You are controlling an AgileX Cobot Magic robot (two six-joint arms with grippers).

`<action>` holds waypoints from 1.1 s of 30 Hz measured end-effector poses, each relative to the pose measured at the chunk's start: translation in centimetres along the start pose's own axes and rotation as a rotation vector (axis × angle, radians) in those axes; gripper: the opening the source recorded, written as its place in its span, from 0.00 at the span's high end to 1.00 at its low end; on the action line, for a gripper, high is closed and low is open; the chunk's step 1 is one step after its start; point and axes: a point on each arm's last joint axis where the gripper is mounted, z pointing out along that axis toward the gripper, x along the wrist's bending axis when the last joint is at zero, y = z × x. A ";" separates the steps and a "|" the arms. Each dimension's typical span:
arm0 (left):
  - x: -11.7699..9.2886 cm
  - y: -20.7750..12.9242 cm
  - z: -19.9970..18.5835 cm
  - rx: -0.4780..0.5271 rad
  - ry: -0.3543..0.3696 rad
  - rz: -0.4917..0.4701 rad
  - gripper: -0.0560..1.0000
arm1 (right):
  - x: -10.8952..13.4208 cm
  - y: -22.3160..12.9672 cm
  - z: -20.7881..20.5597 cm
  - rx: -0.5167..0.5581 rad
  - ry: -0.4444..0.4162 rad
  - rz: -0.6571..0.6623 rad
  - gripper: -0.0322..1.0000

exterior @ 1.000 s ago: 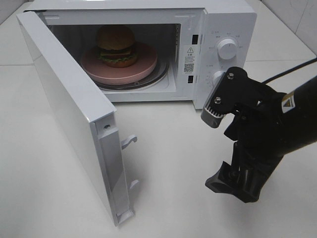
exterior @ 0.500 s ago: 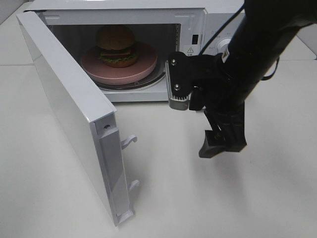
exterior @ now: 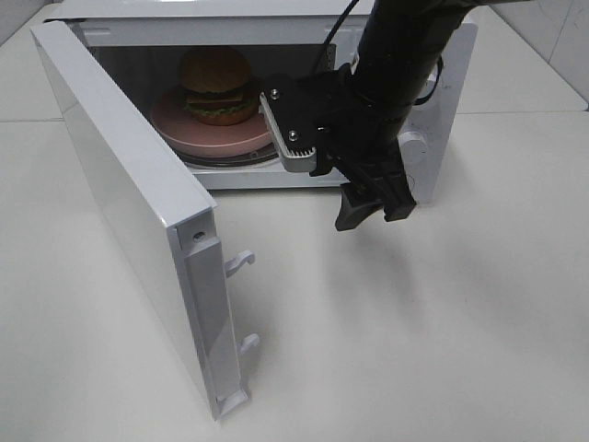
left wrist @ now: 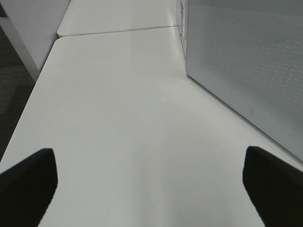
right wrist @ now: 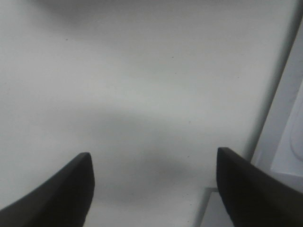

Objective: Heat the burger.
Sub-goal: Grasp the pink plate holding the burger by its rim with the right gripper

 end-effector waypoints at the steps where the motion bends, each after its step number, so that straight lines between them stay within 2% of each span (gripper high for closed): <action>1: 0.0 0.0 0.0 0.000 0.000 0.000 0.01 | -0.4 0.1 0.1 -0.003 -0.006 -0.004 0.26; 10: 0.0 0.0 0.0 0.000 0.000 0.000 0.01 | -3.9 1.2 2.0 -0.020 -0.032 -0.017 0.17; 18: 0.0 0.0 0.0 0.000 0.000 0.000 0.01 | -5.0 2.0 3.7 -0.024 0.025 -0.066 0.17; 33: 0.0 0.0 0.0 0.000 0.000 0.000 0.01 | -7.6 4.2 4.8 -0.060 -0.003 -0.098 0.17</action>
